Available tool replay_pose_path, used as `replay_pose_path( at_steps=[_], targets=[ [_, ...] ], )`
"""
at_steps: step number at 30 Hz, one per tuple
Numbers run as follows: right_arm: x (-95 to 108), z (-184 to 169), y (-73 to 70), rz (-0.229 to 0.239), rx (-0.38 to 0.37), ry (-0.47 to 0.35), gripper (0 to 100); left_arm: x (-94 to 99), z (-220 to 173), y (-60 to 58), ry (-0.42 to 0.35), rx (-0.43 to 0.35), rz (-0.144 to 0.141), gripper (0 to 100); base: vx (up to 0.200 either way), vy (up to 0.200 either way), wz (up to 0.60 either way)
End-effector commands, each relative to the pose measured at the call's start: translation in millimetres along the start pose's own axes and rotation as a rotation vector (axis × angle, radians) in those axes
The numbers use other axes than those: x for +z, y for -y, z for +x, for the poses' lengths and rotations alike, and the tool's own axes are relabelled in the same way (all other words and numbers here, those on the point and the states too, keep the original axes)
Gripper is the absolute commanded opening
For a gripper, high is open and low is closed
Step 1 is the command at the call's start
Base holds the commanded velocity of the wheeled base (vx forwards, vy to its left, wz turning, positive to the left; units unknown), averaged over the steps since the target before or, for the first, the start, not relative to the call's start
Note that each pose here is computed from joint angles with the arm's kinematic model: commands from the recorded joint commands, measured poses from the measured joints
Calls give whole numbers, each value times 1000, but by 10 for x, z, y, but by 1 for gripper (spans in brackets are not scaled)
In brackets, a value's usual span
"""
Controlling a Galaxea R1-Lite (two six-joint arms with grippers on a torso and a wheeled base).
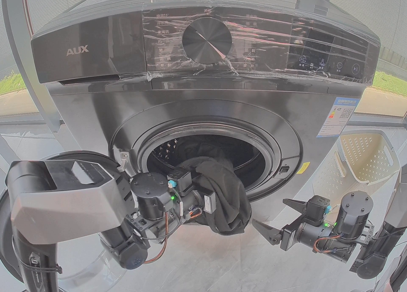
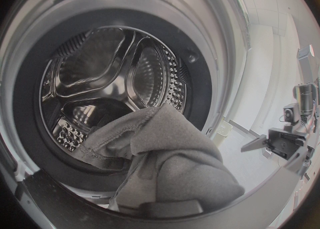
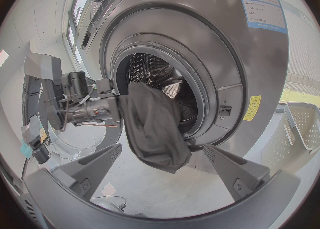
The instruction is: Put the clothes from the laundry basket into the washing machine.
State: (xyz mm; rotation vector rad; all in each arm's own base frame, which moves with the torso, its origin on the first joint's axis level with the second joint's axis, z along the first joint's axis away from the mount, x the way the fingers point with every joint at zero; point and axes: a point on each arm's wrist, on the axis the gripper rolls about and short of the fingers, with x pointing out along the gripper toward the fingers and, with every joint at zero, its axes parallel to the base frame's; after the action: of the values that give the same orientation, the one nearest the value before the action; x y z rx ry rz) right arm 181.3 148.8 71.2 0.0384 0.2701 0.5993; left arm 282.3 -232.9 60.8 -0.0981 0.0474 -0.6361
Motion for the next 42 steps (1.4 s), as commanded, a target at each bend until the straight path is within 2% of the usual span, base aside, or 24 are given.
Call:
replay_pose_path(
  at_steps=[1,5,11,22,23,26,31,34,35,37,42],
  targets=[
    [7,-7,-1,-1,-1,4,100,-273,370,-82,-17,43,-7,0,0,0,0],
    [13,-6,-2,-1,0,7,100,-254,568,-99,-8,80,-7,0,0,0,0],
    [6,-7,-5,0,1,4,100,-157,870,-201,2,124,-8,0,0,0,0],
    [11,-8,9,0,-4,6,100,-285,1341,-381,17,192,2,0,0,0,0],
    [9,-5,16,1,-7,4,100,-304,1436,-457,25,210,6,0,0,0,0],
    [7,-8,20,1,-7,3,100,-312,1582,-553,37,228,23,0,0,0,0],
    [8,-7,27,2,-10,3,100,-239,1786,-663,78,269,20,0,0,0,0],
    [1,-4,28,2,-10,0,100,-114,1922,-751,109,305,16,0,0,0,0],
    [1,-4,28,2,-10,0,100,-178,1924,-778,80,320,17,0,0,0,0],
    [-2,-2,28,2,-10,-1,100,-176,1915,-856,48,341,16,0,0,0,0],
    [-12,4,26,-1,-10,-6,100,-104,1892,-985,53,367,14,0,0,0,0]
  ],
)
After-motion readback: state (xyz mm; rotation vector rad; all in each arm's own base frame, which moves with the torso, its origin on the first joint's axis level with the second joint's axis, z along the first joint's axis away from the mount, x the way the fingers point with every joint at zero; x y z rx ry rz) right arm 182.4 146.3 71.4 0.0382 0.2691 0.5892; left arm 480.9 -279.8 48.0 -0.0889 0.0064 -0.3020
